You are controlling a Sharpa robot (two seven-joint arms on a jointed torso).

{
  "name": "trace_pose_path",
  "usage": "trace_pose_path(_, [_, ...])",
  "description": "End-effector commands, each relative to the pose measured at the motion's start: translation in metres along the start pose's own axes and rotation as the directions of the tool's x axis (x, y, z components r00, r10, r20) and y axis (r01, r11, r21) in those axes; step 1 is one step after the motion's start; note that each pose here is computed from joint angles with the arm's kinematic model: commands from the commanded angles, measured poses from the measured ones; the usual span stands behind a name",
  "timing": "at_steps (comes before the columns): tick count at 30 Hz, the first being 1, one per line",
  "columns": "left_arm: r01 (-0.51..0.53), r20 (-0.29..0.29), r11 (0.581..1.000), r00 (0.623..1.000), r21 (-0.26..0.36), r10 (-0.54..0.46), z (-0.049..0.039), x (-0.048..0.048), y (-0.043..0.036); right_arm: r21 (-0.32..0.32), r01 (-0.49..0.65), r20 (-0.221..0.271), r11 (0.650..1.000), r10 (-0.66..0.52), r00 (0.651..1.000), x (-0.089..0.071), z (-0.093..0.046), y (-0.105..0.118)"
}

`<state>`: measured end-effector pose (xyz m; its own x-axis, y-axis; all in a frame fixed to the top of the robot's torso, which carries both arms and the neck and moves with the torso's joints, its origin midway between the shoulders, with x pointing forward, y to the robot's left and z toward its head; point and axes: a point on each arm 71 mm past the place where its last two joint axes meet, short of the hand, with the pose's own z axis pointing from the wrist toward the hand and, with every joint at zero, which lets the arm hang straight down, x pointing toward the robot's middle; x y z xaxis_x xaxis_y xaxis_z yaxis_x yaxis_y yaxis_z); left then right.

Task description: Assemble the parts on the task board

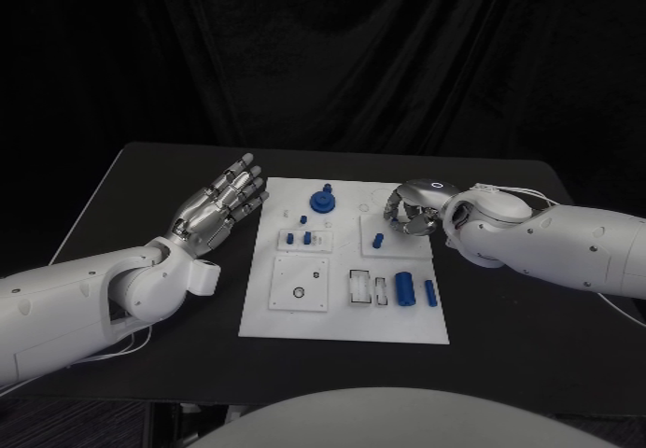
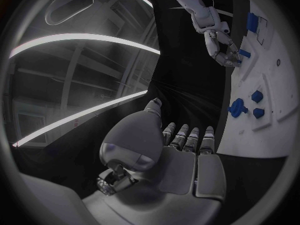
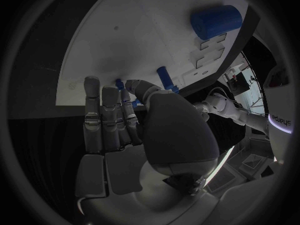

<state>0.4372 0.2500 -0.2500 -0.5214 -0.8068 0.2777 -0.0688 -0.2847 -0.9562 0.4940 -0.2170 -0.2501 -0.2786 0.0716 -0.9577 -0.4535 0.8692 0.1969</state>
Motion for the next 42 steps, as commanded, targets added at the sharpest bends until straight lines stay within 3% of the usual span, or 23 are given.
trace_pose_path(1, [0.013, -0.026, 0.99, 1.0, 0.142, -0.01, -0.0004, 0.0024, -0.0093, 0.003, -0.004, -0.007, 1.0, 0.004, 1.0, 0.0017, -0.0003, -0.0008])
trace_pose_path(42, [0.03, -0.042, 0.993, 0.999, 0.117, -0.025, 0.0009, 0.0023, -0.0035, 0.051, -0.024, -0.044, 0.998, 0.026, 0.999, 0.0047, -0.0011, -0.0076])
